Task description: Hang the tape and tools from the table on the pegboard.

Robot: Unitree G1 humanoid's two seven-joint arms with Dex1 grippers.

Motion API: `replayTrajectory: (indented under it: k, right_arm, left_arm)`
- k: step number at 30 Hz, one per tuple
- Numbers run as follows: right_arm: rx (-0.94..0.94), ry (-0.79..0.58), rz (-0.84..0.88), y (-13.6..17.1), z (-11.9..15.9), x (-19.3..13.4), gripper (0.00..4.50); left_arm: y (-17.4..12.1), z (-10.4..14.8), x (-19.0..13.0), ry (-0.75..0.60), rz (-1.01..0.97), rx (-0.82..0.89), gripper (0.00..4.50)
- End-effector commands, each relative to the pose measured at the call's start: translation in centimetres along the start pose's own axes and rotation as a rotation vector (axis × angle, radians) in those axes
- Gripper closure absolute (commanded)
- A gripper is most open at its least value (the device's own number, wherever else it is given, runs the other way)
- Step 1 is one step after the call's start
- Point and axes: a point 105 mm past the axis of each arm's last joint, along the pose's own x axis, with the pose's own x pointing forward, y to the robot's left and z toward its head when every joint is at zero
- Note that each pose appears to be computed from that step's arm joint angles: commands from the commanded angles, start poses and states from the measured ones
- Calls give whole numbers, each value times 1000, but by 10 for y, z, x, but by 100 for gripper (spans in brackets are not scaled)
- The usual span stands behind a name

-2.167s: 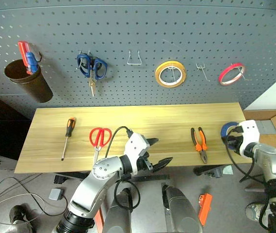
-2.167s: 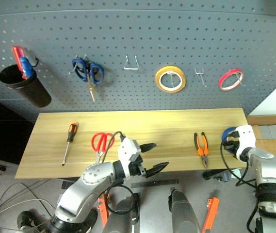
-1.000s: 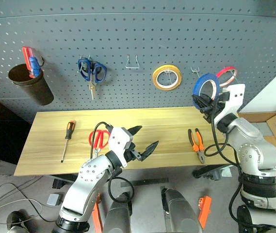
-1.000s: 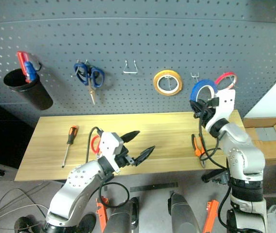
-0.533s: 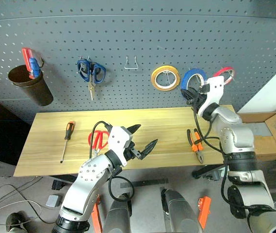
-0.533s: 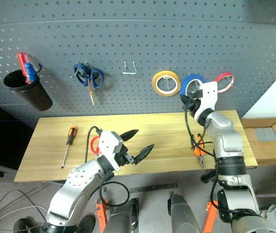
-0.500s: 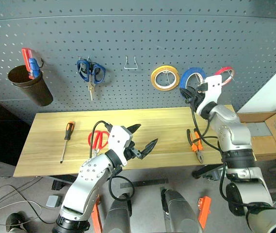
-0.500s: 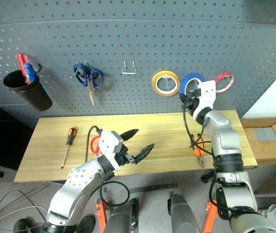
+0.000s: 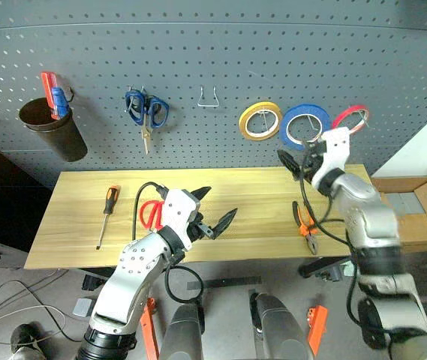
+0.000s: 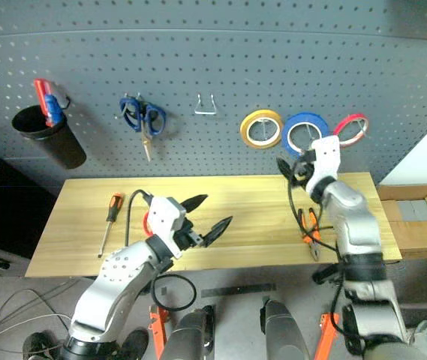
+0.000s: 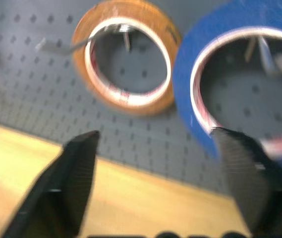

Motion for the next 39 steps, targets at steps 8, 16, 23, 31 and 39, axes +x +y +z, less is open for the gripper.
replayTrajectory:
  k: [8,16,23,31,39]
  right_arm:
    - [50,470,-68,1,-83,-61,2]
    - [62,571,-139,-11,-109,-28,2]
    - [44,646,-242,-22,-132,-28,2]
    - [16,693,-257,-25,-144,-22,2]
    - [14,758,-262,-26,-161,-17,2]
  left_arm:
    - [0,-22,-18,105,-100,47,17]
    - [-11,-19,-18,104,-139,33,17]
    - [-21,-19,-17,108,-147,16,17]
    - [-22,-17,-20,113,-141,16,17]
    - [-23,-14,-22,114,-138,14,17]
